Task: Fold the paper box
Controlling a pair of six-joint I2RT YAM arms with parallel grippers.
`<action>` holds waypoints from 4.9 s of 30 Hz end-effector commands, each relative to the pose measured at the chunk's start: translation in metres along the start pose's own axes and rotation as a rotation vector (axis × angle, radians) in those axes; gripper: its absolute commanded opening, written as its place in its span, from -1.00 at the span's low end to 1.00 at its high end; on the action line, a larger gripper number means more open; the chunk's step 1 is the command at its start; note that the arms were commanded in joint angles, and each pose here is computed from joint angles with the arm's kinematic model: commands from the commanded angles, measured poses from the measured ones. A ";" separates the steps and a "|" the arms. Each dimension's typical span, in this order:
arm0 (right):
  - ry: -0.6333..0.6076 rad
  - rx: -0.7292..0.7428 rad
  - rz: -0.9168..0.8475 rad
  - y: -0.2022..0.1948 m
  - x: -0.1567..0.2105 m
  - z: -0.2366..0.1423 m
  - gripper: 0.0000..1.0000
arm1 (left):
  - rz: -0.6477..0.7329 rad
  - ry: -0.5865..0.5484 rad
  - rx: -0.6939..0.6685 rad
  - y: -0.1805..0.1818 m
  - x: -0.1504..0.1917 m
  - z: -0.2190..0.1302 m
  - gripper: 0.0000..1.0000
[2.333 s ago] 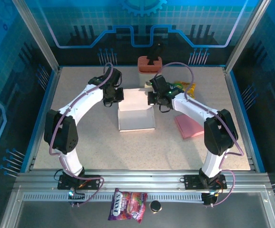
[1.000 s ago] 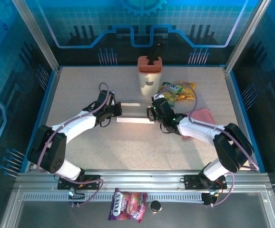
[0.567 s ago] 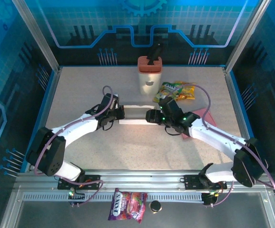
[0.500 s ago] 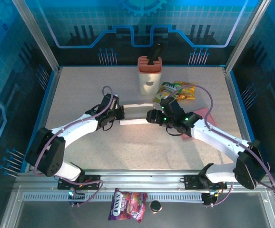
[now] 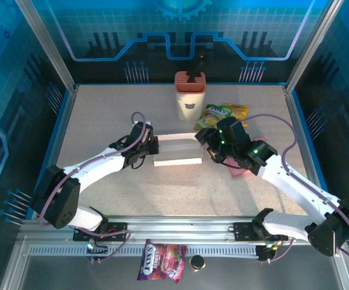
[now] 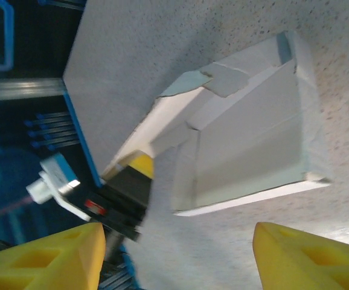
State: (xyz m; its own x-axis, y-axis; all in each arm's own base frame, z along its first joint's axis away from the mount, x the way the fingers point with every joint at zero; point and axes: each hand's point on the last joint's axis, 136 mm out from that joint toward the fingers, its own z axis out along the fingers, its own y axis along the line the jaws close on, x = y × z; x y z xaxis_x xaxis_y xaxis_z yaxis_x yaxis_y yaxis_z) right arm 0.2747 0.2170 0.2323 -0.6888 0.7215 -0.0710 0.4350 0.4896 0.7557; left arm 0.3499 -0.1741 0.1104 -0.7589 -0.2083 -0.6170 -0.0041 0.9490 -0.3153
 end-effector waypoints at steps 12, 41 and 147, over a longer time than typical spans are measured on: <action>0.025 0.119 0.347 0.026 -0.006 0.052 0.12 | 0.007 -0.023 -0.086 0.009 0.019 -0.008 -1.00; 0.123 0.187 0.388 -0.030 0.013 0.074 -1.00 | -0.009 0.009 -0.047 -0.010 0.044 -0.006 -0.96; 0.193 0.147 0.204 -0.079 0.021 0.049 0.02 | -0.333 0.397 0.158 -0.019 0.079 0.007 -0.58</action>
State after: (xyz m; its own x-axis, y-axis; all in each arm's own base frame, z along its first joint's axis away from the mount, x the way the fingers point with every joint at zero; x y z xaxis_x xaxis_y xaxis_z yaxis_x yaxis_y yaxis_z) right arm 0.2563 0.2277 0.1059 -0.5218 0.7978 0.3021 0.7618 0.2765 0.5858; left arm 0.2964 -0.2136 0.0712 -0.9135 -0.3781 -0.1500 -0.2246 0.7764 -0.5889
